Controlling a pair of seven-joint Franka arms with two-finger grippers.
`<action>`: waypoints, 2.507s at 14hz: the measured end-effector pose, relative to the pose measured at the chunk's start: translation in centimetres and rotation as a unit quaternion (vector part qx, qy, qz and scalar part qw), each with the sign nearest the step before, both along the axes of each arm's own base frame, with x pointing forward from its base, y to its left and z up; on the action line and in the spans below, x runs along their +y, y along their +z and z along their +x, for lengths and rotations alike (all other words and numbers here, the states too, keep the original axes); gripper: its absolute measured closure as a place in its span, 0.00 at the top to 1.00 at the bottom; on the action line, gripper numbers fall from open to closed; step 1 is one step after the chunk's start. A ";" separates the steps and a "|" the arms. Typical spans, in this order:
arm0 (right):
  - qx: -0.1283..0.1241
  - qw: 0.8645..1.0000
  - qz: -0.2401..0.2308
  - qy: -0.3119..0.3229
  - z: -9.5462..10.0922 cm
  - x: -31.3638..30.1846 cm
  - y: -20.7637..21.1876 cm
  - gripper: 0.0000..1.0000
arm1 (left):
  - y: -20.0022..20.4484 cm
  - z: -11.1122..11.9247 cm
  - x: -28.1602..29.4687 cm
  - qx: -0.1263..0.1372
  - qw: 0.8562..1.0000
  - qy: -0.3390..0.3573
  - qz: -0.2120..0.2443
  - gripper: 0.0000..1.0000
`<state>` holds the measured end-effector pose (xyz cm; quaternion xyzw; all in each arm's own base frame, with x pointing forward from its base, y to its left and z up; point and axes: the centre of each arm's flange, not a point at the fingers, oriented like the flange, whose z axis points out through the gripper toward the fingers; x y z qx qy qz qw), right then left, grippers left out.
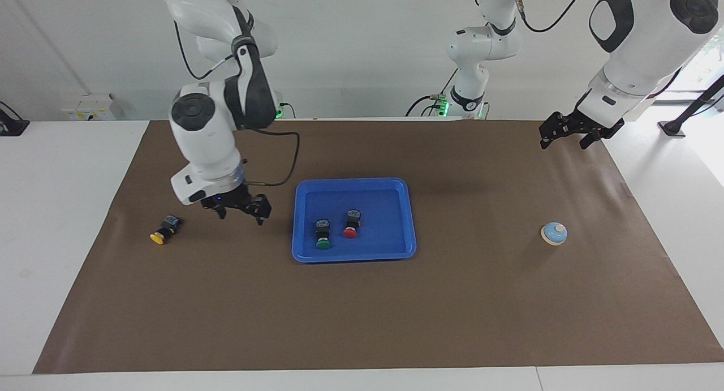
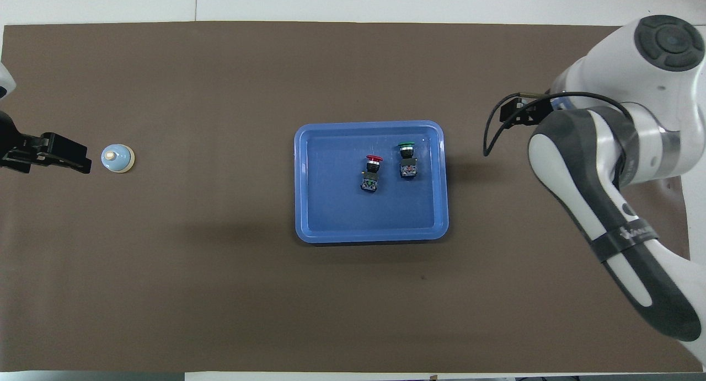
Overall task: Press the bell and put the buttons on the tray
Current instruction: 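Move the right gripper to the yellow-capped button and grasp it, then carry the yellow button into the tray and release it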
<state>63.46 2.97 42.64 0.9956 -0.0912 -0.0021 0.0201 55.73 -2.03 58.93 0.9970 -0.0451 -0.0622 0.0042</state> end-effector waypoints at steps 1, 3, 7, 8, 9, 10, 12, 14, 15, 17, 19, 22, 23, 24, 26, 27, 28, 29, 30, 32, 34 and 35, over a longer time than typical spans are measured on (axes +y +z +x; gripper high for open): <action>0.007 1.000 -0.003 -0.001 -0.2 -2.9 -0.7 1.00 | 0.0 0.0 0.0 0.000 1.000 0.000 0.000 1.00; 0.003 1.000 -0.014 -0.007 -0.7 -7.9 -2.4 1.00 | 0.0 0.0 0.0 0.000 1.000 0.000 0.000 1.00; -0.019 0.999 -0.018 -0.043 -3.8 -14.4 -7.5 1.00 | 0.0 0.0 0.0 0.000 1.000 0.000 0.000 1.00; -0.018 0.998 -0.017 -0.053 -4.4 -15.6 -8.3 1.00 | 0.0 0.0 0.0 0.000 1.000 0.000 0.000 1.00; -0.017 0.998 -0.017 -0.061 -4.8 -16.4 -8.7 1.00 | 0.0 0.0 0.0 0.000 1.000 0.000 0.000 1.00; -0.016 0.997 -0.017 -0.070 -5.1 -17.1 -9.0 1.00 | 0.0 0.0 0.0 0.000 1.000 0.000 0.000 1.00; -0.012 0.996 -0.016 -0.082 -5.6 -18.0 -9.7 1.00 | 0.0 0.0 0.0 0.000 1.000 0.000 0.000 1.00; -0.012 0.996 -0.013 -0.089 -5.6 -18.0 -11.1 1.00 | 0.0 0.0 0.0 0.000 1.000 0.000 0.000 1.00; -0.010 0.996 -0.011 -0.093 -5.5 -17.7 -12.0 1.00 | 0.0 0.0 0.0 0.000 1.000 0.000 0.000 1.00; -0.009 0.995 -0.009 -0.095 -5.3 -17.0 -13.4 1.00 | 0.0 0.0 0.0 0.000 1.000 0.000 0.000 1.00; -0.008 0.996 -0.007 -0.093 -5.3 -16.8 -14.3 0.79 | 0.0 0.0 0.0 0.000 1.000 0.000 0.000 1.00; -0.002 0.996 -0.006 -0.090 -5.3 -16.4 -14.0 0.46 | 0.0 0.0 0.0 0.000 1.000 0.000 0.000 1.00; 0.005 0.996 -0.006 -0.089 -5.4 -16.1 -13.8 0.40 | 0.0 0.0 0.0 0.000 1.000 0.000 0.000 1.00; 0.015 0.996 -0.006 -0.086 -5.4 -15.6 -13.8 0.40 | 0.0 0.0 0.0 0.000 1.000 0.000 0.000 1.00; 0.026 0.997 -0.007 -0.076 -4.7 -14.5 -12.6 0.40 | 0.0 0.0 0.0 0.000 1.000 0.000 0.000 1.00; 0.030 0.997 -0.008 -0.067 -3.9 -13.4 -11.2 0.40 | 0.0 0.0 0.0 0.000 1.000 0.000 0.000 1.00; 0.034 0.998 -0.011 -0.055 -2.8 -11.9 -9.2 0.40 | 0.0 0.0 0.0 0.000 1.000 0.000 0.000 1.00; 0.034 0.999 -0.012 -0.039 -1.7 -9.7 -7.0 0.40 | 0.0 0.0 0.0 0.000 1.000 0.000 0.000 1.00; 0.030 0.999 -0.012 -0.020 -0.7 -6.9 -4.6 0.40 | 0.0 0.0 0.0 0.000 1.000 0.000 0.000 1.00; 0.014 1.000 -0.003 0.013 0.6 -0.7 -0.6 0.40 | 0.0 0.0 0.0 0.000 1.000 0.000 0.000 1.00; -0.001 0.999 0.008 0.038 0.7 6.1 1.6 0.40 | 0.0 0.0 0.0 0.000 1.000 0.000 0.000 1.00; -0.005 0.999 0.014 0.047 0.3 9.4 2.0 0.40 | 0.0 0.0 0.0 0.000 1.000 0.000 0.000 1.00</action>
